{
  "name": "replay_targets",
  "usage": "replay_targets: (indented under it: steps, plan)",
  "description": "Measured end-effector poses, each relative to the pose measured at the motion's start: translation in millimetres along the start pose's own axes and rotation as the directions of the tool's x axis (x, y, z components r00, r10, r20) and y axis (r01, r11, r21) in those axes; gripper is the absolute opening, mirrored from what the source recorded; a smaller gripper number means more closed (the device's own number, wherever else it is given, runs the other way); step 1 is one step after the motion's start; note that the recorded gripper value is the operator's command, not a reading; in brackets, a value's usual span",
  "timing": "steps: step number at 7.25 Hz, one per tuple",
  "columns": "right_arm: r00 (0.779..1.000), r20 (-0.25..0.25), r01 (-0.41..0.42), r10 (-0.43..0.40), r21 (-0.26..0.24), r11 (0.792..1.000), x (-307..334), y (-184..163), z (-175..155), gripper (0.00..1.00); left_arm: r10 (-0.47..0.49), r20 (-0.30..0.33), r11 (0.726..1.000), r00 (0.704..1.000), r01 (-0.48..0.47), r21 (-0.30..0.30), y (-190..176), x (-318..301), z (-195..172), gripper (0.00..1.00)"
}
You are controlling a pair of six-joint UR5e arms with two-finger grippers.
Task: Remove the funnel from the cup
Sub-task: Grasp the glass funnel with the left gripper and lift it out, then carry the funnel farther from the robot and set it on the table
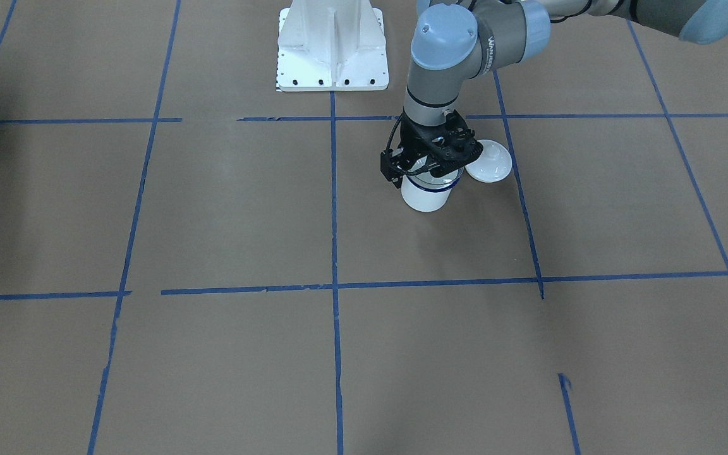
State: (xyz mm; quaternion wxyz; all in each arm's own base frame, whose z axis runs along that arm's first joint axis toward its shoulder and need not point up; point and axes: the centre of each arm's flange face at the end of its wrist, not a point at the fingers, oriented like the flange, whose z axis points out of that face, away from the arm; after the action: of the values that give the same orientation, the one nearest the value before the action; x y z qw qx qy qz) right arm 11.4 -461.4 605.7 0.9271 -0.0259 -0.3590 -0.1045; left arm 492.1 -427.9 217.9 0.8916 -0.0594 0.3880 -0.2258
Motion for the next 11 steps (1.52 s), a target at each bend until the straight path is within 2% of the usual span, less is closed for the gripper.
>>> replay_targets:
  steps: [1,3,5,8,9,10,11]
  plan:
    - [1.000,0.000,0.000,0.000,0.000,1.000,0,0,0,1.00,0.003,-0.003,1.000,1.000,-0.003,-0.004,2,1,0,0.00]
    - [1.000,0.000,-0.001,0.001,0.000,1.000,0,0,0,1.00,0.007,-0.011,1.000,1.000,-0.007,-0.008,4,2,-3,0.00]
    - [1.000,0.000,0.000,0.000,0.000,1.000,0,0,0,1.00,0.008,-0.014,1.000,1.000,-0.008,-0.005,9,7,-22,0.00]
    - [1.000,0.000,-0.001,0.001,0.000,1.000,0,0,0,1.00,0.020,0.011,0.999,1.000,-0.020,0.033,12,3,-111,0.00]
    - [1.000,0.000,-0.001,0.001,0.000,1.000,0,0,0,1.00,0.008,-0.011,0.998,1.000,-0.007,0.065,-5,6,-129,0.00]
    - [1.000,0.000,-0.001,0.001,0.000,1.000,0,0,0,1.00,-0.011,-0.072,0.993,0.997,0.019,0.113,-39,15,-136,0.00]
    - [1.000,0.000,-0.001,0.001,0.000,1.000,0,0,0,1.00,-0.042,-0.150,0.987,0.988,0.064,0.148,-79,24,-125,0.00]
